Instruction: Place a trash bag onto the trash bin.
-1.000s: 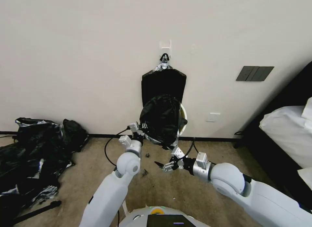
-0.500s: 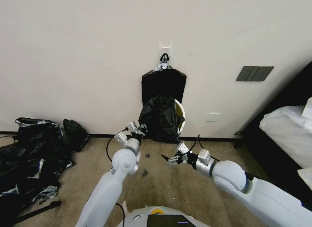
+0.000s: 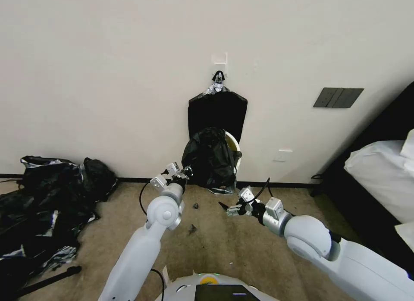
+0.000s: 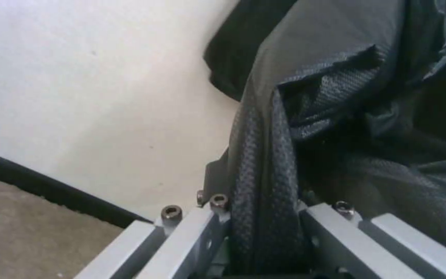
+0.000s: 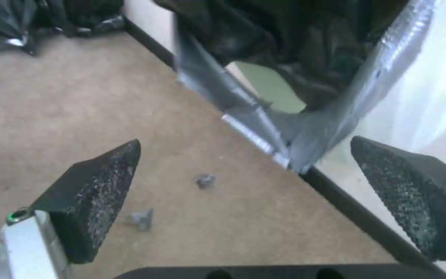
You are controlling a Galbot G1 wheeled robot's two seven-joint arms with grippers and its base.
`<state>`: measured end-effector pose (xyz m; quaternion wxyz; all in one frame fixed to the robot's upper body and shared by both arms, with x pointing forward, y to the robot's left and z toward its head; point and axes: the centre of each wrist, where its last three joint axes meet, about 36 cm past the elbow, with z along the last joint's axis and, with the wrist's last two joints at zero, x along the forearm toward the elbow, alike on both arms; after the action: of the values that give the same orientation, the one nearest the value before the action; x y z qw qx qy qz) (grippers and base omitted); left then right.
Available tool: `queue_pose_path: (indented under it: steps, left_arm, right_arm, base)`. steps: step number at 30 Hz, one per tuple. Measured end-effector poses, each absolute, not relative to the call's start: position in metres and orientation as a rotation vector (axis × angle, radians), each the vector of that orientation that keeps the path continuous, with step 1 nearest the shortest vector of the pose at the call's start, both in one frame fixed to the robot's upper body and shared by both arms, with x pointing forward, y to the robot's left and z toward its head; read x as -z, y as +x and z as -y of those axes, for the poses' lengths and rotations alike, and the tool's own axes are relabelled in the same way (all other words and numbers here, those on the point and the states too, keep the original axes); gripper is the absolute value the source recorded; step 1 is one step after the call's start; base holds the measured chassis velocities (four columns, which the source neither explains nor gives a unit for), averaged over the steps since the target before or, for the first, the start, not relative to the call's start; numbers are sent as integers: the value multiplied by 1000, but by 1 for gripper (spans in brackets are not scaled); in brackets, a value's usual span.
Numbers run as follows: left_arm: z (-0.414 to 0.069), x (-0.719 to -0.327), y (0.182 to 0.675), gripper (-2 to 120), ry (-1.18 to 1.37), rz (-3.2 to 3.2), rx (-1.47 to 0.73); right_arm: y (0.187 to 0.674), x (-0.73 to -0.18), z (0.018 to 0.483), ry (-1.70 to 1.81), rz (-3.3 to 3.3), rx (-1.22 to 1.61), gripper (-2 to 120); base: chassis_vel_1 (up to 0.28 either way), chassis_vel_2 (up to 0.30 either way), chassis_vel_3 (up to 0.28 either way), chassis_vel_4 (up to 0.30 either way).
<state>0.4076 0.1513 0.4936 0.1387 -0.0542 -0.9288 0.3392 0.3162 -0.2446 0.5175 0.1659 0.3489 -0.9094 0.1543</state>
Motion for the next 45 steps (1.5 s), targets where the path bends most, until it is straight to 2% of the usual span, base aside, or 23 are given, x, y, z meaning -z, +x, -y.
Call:
queue_pose_path:
  steps: [4, 10, 14, 18, 24, 38, 45]
  left_arm:
    - [-152, -489, 412, 0, -123, 2706, -961]
    - [-149, -475, 416, 0, -103, 2805, -876]
    - [-141, -467, 409, 0, -176, 2887, -815]
    - [-138, -460, 404, 0, -223, 2985, -742]
    - [-135, -456, 398, 0, -263, 3110, -651]
    - [-130, -455, 387, 0, -301, 3208, -554]
    - [-130, -458, 381, 0, -324, 3218, -549]
  right_arm:
    - [307, -520, 243, 991, 2620, -409, 100]
    - [301, -558, 242, 937, 2783, -283, 100]
    - [312, -600, 239, 883, 2876, -56, 100]
    - [326, -609, 238, 877, 2877, -15, 99]
    - [343, -610, 232, 848, 2832, 1, 99]
    - [348, -603, 233, 775, 2807, -6, 98]
    - [353, -599, 235, 760, 2788, 19, 80]
  base:
    - [0, 0, 0, 0]
    - [0, 0, 0, 0]
    - [0, 0, 0, 0]
    - [0, 0, 0, 0]
    - [0, 0, 0, 0]
    - [0, 0, 0, 0]
    - [0, 0, 0, 0]
